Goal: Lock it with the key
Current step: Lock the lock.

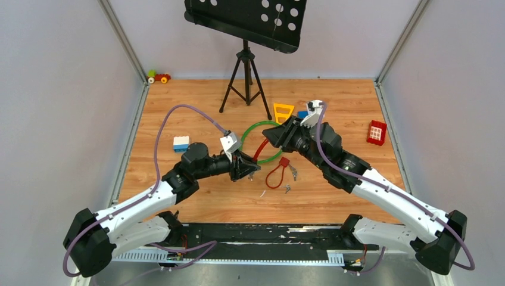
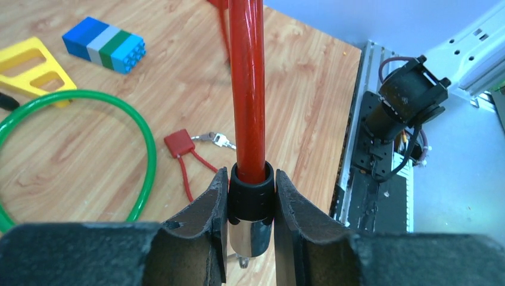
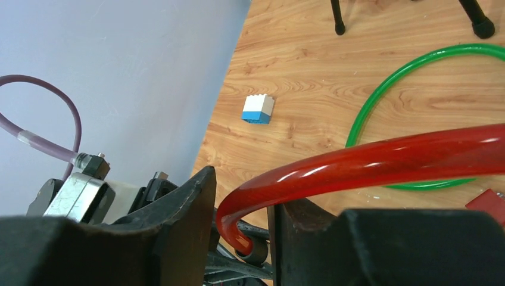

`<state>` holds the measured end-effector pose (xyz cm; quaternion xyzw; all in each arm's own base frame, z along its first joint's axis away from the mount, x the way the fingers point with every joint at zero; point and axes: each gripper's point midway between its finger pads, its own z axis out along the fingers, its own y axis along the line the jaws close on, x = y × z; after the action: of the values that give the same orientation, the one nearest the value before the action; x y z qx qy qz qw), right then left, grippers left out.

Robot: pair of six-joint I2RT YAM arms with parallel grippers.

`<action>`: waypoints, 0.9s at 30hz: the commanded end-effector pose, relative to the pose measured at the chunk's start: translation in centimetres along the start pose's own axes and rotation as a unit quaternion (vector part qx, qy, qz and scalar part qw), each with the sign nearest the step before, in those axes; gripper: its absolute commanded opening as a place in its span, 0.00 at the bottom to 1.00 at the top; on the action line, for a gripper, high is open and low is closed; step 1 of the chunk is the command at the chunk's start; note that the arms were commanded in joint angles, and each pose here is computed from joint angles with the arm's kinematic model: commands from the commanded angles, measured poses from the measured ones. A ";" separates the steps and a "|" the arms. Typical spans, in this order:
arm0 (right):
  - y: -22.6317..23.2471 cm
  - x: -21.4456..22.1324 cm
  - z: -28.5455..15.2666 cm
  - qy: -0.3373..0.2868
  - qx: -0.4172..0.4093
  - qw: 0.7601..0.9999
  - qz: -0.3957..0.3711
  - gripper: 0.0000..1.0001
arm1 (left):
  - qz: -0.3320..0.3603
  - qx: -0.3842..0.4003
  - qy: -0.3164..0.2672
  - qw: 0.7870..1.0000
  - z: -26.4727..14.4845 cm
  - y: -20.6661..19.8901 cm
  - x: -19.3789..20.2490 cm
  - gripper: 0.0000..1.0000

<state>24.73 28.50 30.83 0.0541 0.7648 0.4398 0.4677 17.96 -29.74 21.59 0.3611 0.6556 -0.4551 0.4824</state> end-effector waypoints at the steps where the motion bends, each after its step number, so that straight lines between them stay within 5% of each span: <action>1: 4.0 -4.2 -1.9 -0.060 -0.065 0.996 -0.028 0.40 | 0.045 0.024 -0.086 0.995 -0.2 -1.2 -4.1 0.00; 10: 5.5 -4.7 -4.1 -0.068 -0.114 0.990 -0.050 0.59 | 0.082 0.034 -0.196 0.977 -2.5 -2.9 -8.4 0.00; 19: 5.3 -2.8 -6.4 -0.048 -0.162 0.980 -0.103 0.57 | 0.169 0.095 -0.280 0.940 -5.2 -6.5 -11.9 0.00; 27: 5.4 -3.7 -10.5 -0.101 -0.208 0.963 -0.139 0.55 | 0.176 0.094 -0.324 0.925 -7.0 -7.8 -15.3 0.00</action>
<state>18.30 24.62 36.42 -0.0813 0.6572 0.5018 0.5565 14.26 -27.73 32.46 0.3643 0.4408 -0.5133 0.6399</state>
